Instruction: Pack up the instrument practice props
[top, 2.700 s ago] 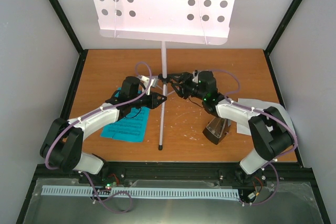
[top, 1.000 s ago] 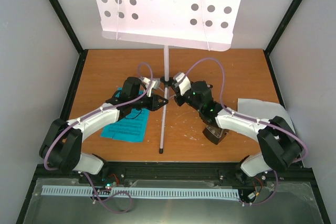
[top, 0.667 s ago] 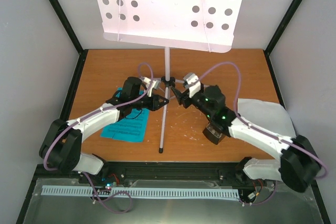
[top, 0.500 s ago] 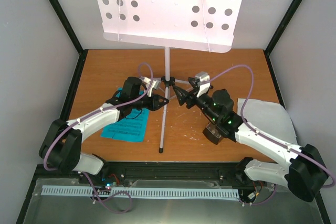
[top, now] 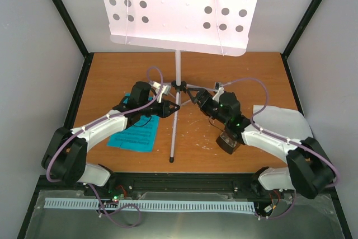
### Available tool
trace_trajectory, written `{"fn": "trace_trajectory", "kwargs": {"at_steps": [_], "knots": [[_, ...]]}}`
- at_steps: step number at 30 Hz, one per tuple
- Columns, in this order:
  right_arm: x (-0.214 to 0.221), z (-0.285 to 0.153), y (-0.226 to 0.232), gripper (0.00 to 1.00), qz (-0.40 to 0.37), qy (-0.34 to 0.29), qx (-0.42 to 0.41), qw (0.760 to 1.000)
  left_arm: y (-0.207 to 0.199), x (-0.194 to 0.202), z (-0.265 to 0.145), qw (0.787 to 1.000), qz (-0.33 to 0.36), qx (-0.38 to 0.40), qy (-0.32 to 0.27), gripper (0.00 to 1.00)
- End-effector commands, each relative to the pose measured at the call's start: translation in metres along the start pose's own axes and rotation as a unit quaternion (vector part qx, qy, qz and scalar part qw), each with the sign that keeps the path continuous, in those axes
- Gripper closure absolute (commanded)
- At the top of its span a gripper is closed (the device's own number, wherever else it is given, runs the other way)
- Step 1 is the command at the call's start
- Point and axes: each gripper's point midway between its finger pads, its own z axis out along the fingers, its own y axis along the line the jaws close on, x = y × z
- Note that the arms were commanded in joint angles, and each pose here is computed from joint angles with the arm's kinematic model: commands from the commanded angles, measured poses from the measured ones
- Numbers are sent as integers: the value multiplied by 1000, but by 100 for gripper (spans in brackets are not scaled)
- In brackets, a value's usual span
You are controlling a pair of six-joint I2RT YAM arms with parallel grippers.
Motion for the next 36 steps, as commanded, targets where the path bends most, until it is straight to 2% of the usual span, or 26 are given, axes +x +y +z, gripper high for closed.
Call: {"fn": "trace_trajectory", "kwargs": {"at_steps": [1, 5, 10, 13, 18, 22, 27, 36], "knots": [[1, 14, 16, 2, 114, 23, -51, 992, -22, -38, -14, 998, 35, 19, -54, 100], [2, 28, 18, 3, 132, 37, -50, 989, -23, -37, -15, 998, 36, 20, -54, 100], [-2, 35, 12, 10, 137, 26, -42, 989, -23, -36, -15, 998, 36, 21, -52, 100], [-2, 40, 18, 19, 136, 32, -53, 989, -22, -36, -14, 998, 36, 20, -52, 100], [-3, 45, 20, 43, 132, 33, -59, 989, -22, -37, -14, 998, 36, 21, -52, 100], [-4, 44, 19, 56, 122, 28, -60, 990, -21, -37, -13, 998, 35, 20, -52, 100], [-5, 42, 19, 70, 87, 18, -66, 994, -22, -37, -14, 998, 35, 19, -52, 100], [4, 34, 7, 77, -54, 19, -53, 997, -21, -39, -13, 998, 41, 15, -53, 100]]}}
